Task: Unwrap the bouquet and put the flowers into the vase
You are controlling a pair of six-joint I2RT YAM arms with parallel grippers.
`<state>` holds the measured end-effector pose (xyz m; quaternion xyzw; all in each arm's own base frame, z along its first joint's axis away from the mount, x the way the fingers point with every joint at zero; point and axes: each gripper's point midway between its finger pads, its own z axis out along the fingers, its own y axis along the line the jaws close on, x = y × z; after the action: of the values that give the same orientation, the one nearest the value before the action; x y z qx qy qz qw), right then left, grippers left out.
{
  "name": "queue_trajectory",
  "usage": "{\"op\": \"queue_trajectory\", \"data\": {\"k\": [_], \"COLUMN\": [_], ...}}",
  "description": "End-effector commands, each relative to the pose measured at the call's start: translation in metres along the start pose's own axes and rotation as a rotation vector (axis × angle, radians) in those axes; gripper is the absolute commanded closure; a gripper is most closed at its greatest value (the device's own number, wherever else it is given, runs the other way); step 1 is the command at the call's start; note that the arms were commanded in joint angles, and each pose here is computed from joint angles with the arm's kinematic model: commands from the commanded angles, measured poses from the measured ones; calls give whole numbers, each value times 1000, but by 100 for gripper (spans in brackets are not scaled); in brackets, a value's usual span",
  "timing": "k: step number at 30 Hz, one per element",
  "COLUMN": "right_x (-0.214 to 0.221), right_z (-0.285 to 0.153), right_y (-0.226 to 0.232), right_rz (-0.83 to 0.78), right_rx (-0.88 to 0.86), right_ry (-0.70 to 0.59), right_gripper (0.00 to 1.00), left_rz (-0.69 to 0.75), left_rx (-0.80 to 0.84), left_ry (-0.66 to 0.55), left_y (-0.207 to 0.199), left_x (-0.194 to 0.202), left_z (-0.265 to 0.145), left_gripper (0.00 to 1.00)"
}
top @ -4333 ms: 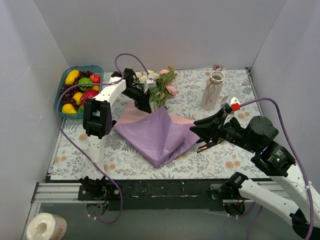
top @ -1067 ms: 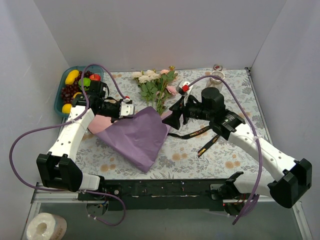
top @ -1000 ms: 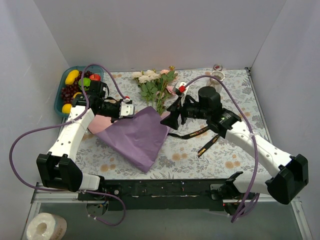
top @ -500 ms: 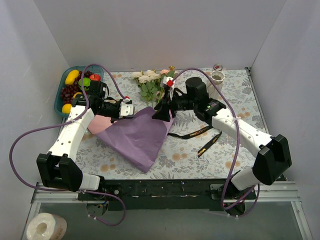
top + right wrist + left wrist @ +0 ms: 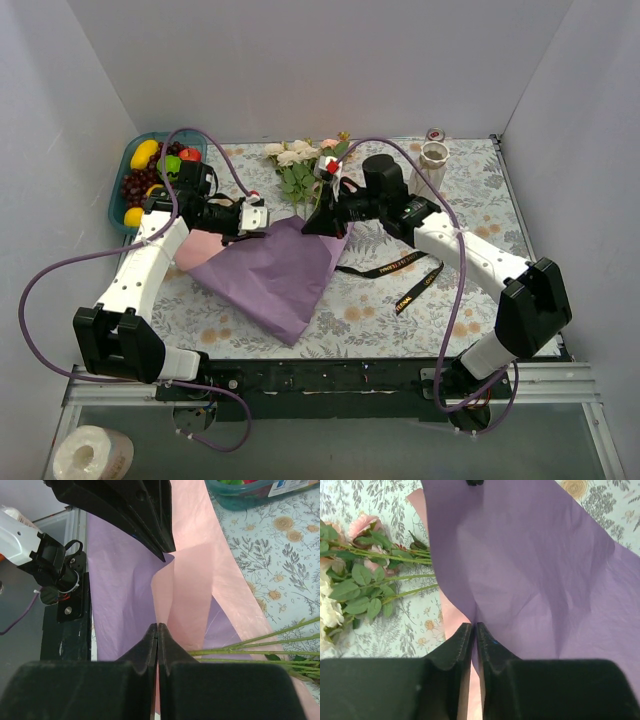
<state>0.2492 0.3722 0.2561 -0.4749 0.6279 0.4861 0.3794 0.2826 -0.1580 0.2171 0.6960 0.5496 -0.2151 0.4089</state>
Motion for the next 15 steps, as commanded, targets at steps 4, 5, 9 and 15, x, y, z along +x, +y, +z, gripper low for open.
{"op": "queue_trajectory", "data": {"k": [4,5,9,15], "right_x": [-48,-54,-64,-50], "right_z": [-16,-21,-33,-41], "right_y": [16,20,41,104], "right_rz": [-80,-90,-117,-172], "right_rx": [2,11,42,90], "right_ry": [-76,-90,-102,-85], "right_gripper": [99,99,99,99], "left_rz": [-125,-283,-513,-679], "left_rx": [-212,-240,-344,-440], "left_ry": [-80,-132,-188,-169], "left_y": [56,65,127,158], "left_x": [-40,-47,-45,-26], "left_z": [-24,-32,-59,-76], "left_gripper": [15,12,2,2]}}
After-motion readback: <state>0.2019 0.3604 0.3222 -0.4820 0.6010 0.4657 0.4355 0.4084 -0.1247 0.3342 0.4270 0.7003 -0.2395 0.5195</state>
